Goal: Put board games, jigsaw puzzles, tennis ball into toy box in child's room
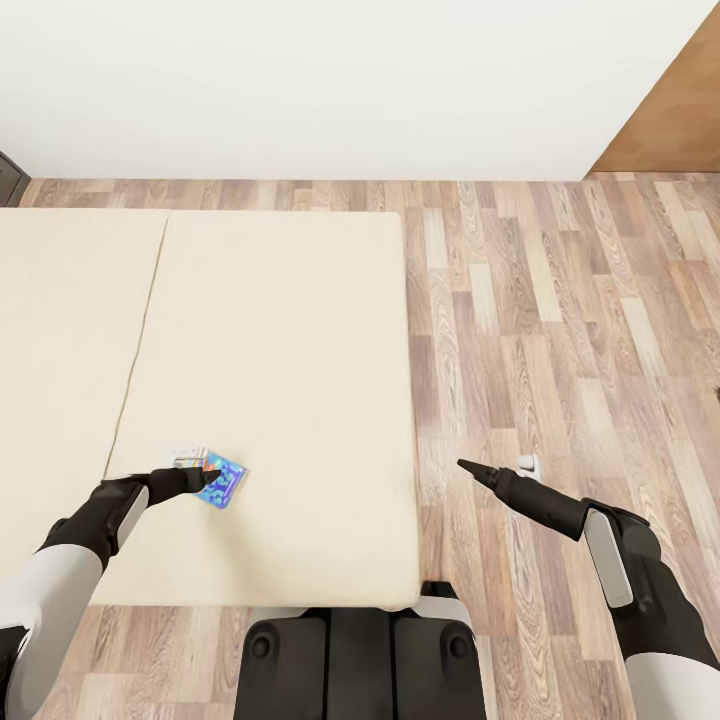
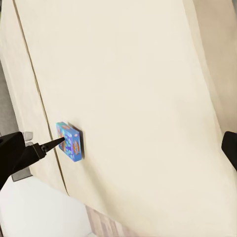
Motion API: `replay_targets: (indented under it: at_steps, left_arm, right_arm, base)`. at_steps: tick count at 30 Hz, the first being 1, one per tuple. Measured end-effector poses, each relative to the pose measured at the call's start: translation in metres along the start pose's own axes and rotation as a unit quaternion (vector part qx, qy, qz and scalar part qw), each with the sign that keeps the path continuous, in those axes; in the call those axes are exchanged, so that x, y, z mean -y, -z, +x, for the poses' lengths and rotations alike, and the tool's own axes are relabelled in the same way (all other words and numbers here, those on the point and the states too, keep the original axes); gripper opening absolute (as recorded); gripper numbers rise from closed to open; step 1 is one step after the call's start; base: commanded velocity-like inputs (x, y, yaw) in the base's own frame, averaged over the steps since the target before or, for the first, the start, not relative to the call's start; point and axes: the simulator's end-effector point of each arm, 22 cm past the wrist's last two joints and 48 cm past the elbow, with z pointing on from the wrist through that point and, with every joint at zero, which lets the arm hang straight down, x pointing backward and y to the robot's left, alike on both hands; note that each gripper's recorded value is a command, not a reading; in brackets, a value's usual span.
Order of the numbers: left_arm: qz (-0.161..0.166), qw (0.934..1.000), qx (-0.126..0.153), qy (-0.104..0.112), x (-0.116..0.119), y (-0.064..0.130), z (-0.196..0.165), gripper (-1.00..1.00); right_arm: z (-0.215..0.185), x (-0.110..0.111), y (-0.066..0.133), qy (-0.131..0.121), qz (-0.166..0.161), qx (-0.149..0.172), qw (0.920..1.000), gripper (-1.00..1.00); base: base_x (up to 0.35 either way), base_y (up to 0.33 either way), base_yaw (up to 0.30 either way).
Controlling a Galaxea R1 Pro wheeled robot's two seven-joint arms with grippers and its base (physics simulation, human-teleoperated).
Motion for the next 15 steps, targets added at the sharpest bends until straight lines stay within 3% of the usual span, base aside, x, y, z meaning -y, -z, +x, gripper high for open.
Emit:
replay_targets:
  at_steps: [8, 15]
  left_arm:
    - [0.0, 1.0, 0.0, -0.001, 0.0003, -0.0001, 0.0001, 1.0]
    - [0.001, 1.0, 0.0, -0.001, 0.0012, -0.0003, 0.0002, 1.0]
  right_arm:
    - [0.0008, 0.0012, -0.0001, -0.001, 0.001, 0.0, 1.0, 1.0]
    - [-0.0003, -0.0002, 0.0001, 0.001, 0.0, 0.0, 1.0, 1.0]
  base:
    - [0.0, -0.009, 0.0]
    - [0.0, -0.145, 0.0]
